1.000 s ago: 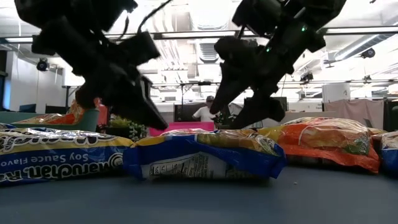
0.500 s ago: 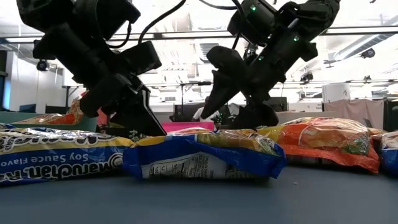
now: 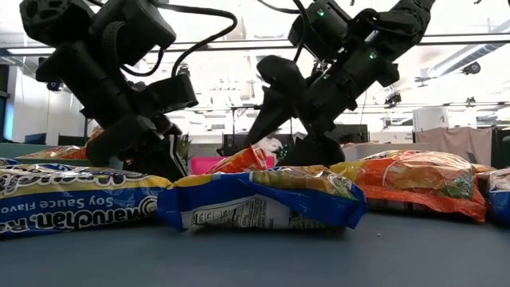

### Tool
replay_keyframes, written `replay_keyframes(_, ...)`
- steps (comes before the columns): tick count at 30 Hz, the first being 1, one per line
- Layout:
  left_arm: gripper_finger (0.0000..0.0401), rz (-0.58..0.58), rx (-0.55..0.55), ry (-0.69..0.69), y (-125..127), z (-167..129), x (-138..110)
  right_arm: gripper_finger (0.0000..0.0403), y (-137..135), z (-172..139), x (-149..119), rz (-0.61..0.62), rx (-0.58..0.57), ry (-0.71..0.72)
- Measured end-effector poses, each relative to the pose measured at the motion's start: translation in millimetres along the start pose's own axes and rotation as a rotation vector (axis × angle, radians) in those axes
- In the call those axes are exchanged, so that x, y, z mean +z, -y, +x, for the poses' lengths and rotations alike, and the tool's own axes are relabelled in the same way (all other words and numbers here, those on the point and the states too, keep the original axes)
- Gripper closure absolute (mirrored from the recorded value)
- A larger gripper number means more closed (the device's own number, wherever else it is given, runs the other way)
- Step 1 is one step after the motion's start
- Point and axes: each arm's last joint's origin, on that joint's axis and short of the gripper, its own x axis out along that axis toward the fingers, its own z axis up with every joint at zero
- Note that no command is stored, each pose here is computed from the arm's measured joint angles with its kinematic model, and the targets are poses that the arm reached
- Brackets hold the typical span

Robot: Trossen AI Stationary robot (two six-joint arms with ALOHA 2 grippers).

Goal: Sort Maruchan noodles
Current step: Put the orange noodle pack into the green bin

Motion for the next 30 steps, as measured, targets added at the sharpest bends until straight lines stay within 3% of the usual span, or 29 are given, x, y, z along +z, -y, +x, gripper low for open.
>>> replay_keyframes(7,0.0364,0.003,-0.001,0.002,0.1,0.1,0.1,0.0083,6.8,14.6,-5.0,0.006,0.005,0.002)
replay_keyframes(16,0.0364,0.005,-0.002,0.006,0.2,0.1,0.3,0.0093,10.2,38.0,-7.2,-0.015,0.147,0.060)
replay_keyframes(30,0.0364,0.003,-0.017,0.030,0.1,-5.6,4.4,0.0249,7.7,36.3,-3.8,-0.097,0.172,0.082)
